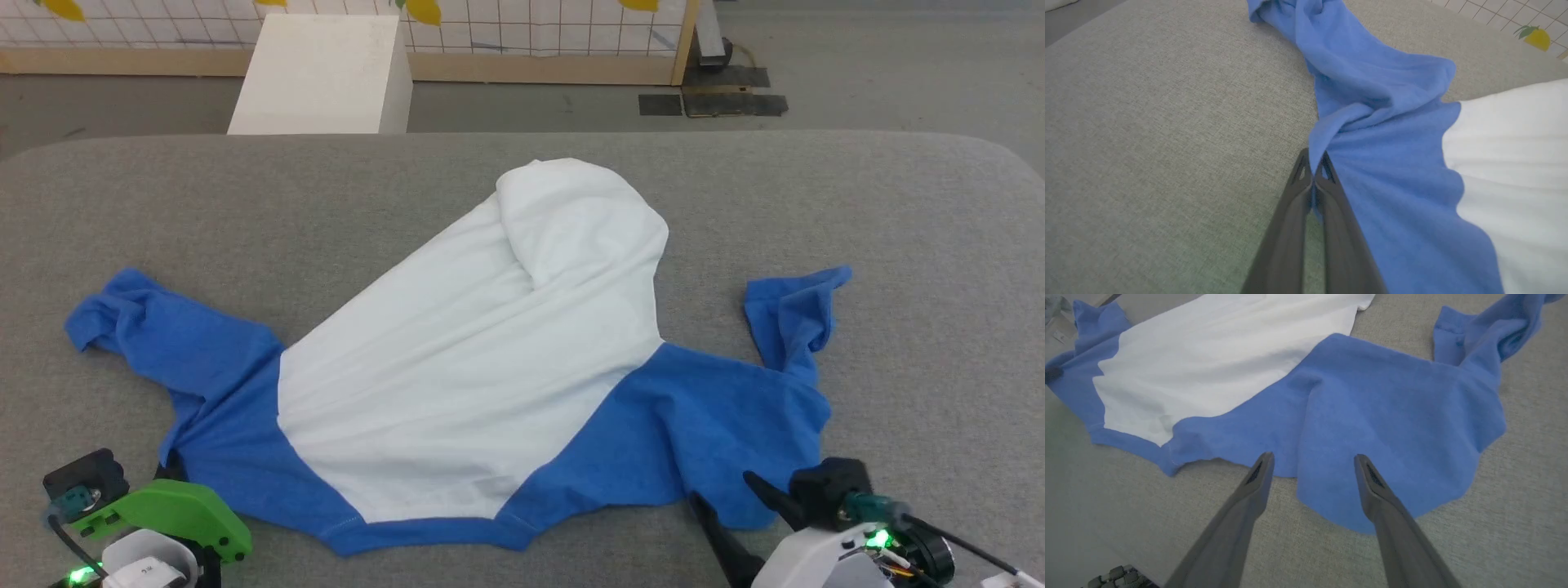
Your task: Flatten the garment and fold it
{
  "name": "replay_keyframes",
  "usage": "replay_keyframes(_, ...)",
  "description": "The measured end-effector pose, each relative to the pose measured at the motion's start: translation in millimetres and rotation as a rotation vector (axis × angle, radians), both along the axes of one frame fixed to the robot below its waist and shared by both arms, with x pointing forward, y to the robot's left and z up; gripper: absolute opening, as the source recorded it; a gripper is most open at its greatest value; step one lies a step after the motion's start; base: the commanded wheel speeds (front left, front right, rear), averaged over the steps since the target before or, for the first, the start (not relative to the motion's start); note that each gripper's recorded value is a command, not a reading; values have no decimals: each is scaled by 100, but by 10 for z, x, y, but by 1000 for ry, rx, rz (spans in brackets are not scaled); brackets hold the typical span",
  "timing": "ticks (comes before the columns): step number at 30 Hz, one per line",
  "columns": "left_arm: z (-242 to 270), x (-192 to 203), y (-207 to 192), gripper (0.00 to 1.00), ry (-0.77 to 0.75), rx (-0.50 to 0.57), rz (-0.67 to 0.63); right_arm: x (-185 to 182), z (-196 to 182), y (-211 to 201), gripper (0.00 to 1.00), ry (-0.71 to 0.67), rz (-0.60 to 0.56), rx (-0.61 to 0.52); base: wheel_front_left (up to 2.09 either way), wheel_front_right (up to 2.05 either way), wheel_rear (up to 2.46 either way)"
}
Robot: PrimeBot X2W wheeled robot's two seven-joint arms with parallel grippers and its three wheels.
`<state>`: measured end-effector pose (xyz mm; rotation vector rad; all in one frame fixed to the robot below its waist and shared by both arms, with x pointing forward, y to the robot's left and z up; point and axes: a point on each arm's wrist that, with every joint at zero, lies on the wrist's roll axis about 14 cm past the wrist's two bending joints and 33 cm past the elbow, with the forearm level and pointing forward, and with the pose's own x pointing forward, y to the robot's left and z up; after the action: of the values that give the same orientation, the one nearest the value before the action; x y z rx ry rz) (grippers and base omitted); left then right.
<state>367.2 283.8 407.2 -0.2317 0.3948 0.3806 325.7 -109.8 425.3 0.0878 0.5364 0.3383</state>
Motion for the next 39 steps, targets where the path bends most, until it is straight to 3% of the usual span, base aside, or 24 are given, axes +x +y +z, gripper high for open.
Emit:
replay_keyframes(7, -19, -22, 17, 0, 3, -12, 13, -45, -207, 136, 100, 39, 198, -184, 0, 0, 0)
replay_keyframes(16, -91, 28, -3, 0, 9, -23, 26, 60, -390, 490, 100, 62, 393, -246, 0, 0, 0)
replay_keyframes(24, -123, 84, 29, 0, 9, -26, 39, 126, -617, 542, 100, 177, 446, -284, 0, 0, 0)
replay_keyframes(25, -127, 87, 32, 0, 10, -27, 40, 138, -627, 542, 84, 190, 445, -281, 0, 0, 0)
replay_keyframes(26, -135, 87, 34, 0, 12, -28, 42, 156, -634, 541, 45, 202, 441, -279, 0, 0, 0)
replay_keyframes(27, -145, 85, 32, 0, 15, -29, 41, 172, -639, 540, 28, 211, 436, -278, 0, 0, 0)
replay_keyframes(28, -149, 85, 29, 0, 15, -32, 42, 199, -636, 524, 21, 216, 425, -277, 0, 0, 0)
replay_keyframes(29, -148, 86, 29, 0, 14, -33, 43, 232, -624, 503, 0, 214, 410, -273, 0, 0, 0)
replay_keyframes(34, -25, 124, 7, 0, -55, -67, 49, 368, -484, 425, 0, 160, 321, -221, 0, 0, 0)
replay_keyframes(39, 358, 251, -59, 0, -213, -134, 31, 514, -79, 358, 0, 6, 243, -156, 0, 0, 0)
